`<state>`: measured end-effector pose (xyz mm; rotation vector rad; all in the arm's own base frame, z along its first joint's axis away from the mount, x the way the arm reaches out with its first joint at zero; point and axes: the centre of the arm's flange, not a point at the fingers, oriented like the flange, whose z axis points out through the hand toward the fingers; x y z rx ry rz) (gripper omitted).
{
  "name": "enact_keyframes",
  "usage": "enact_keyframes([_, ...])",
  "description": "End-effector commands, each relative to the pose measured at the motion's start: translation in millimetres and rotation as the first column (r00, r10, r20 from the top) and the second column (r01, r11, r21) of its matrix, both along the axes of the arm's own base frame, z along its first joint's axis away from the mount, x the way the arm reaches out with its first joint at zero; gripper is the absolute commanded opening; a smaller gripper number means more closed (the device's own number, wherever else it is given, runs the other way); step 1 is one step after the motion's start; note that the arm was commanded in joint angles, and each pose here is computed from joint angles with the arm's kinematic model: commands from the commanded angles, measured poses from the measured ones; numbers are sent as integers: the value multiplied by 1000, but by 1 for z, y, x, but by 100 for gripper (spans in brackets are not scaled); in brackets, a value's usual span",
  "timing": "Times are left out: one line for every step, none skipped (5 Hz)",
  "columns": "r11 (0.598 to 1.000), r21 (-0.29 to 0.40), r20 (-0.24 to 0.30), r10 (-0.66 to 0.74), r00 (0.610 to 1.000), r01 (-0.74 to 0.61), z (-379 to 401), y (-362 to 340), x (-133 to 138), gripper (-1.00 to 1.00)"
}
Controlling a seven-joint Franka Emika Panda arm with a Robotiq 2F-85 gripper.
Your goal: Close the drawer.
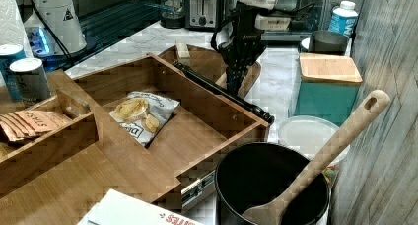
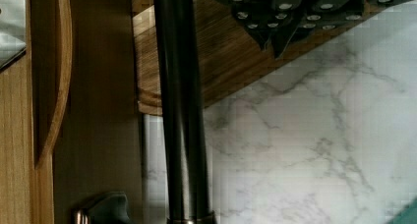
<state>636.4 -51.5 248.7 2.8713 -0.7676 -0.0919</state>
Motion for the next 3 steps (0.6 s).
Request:
enact_keyframes([1000,-27,162,15,987,-11,82,-57,33,-100])
enact_keyframes([1000,-11,145,15,989,-13,85,-76,28,-100])
enact_keyframes([1000,2,123,8,992,-8,86,-100,18,-100])
